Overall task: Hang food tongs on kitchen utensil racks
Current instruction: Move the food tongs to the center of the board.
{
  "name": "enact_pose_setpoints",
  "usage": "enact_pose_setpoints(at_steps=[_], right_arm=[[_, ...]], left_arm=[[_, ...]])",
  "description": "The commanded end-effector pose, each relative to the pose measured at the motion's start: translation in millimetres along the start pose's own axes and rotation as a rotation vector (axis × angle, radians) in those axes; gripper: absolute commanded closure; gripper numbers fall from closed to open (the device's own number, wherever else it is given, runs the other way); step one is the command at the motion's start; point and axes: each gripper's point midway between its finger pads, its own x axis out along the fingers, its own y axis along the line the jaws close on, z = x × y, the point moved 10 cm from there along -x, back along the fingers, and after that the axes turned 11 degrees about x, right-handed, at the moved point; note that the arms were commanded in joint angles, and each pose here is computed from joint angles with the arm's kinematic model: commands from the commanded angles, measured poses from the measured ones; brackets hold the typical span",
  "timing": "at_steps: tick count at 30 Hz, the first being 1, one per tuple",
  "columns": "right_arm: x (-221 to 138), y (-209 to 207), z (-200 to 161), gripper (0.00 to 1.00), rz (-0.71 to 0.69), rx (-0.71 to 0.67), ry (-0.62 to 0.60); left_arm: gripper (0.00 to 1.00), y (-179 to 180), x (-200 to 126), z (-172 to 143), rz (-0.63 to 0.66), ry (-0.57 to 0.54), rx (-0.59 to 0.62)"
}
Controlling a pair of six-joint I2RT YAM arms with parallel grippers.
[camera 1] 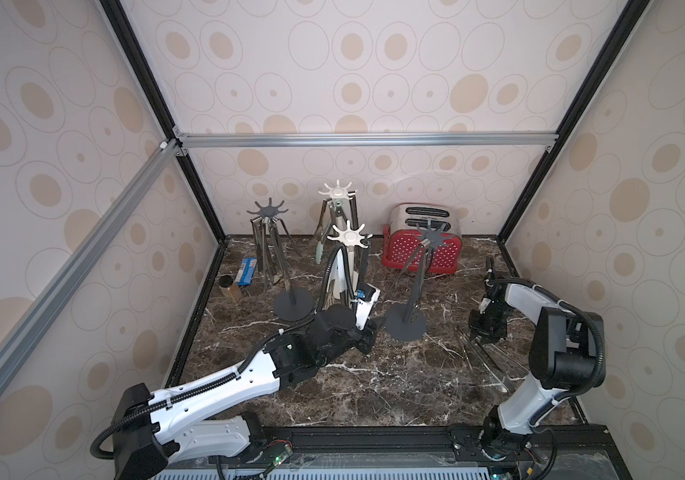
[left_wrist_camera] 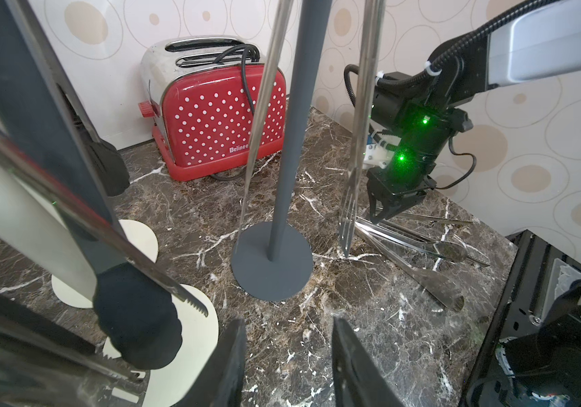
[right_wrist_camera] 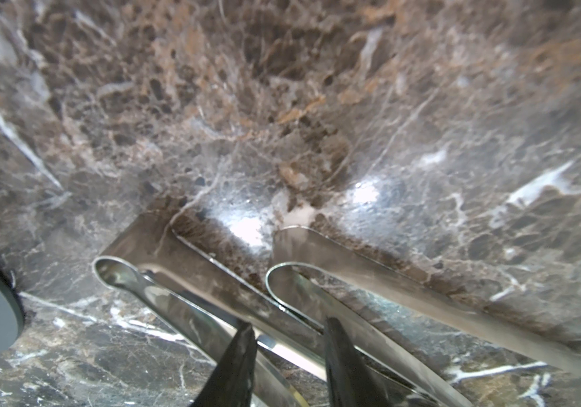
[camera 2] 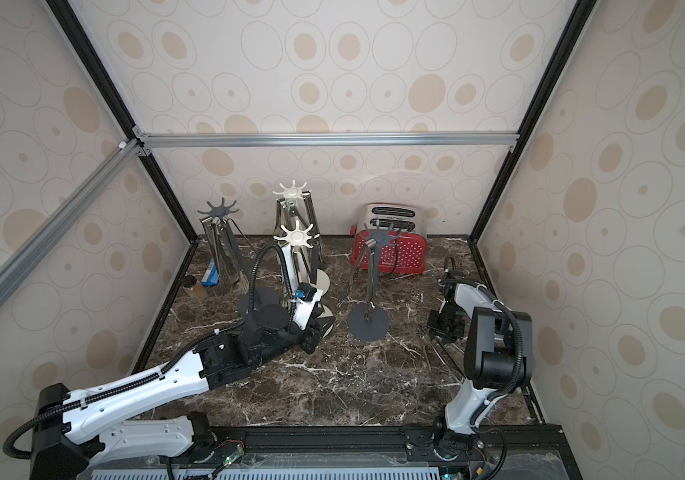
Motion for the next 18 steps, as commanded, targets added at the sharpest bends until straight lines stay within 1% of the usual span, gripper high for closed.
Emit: enact_pose_setpoints(at_steps=[1,9,13,18], right_arm=[[-4,0,-7,0.64,-0.006,-0.015,-0.002],[3,5,7,0.66,-0.001,0.003,-0.017],[0,7,13,0.68,-0.003,0.011,-0.042],[6,9,16,0.71,0.002,0.018,-0.033]], left_arm=[[0.60,-1,-1,10,-0.013,-0.035,-0.020],[0.60,-2,2,8,-0.010,-0.022,-0.022],[0.59,-2,3,9,-0.003,-0.021,-0.016],[0.59,-3,8,10,-0.006,-0.012,-0.009]])
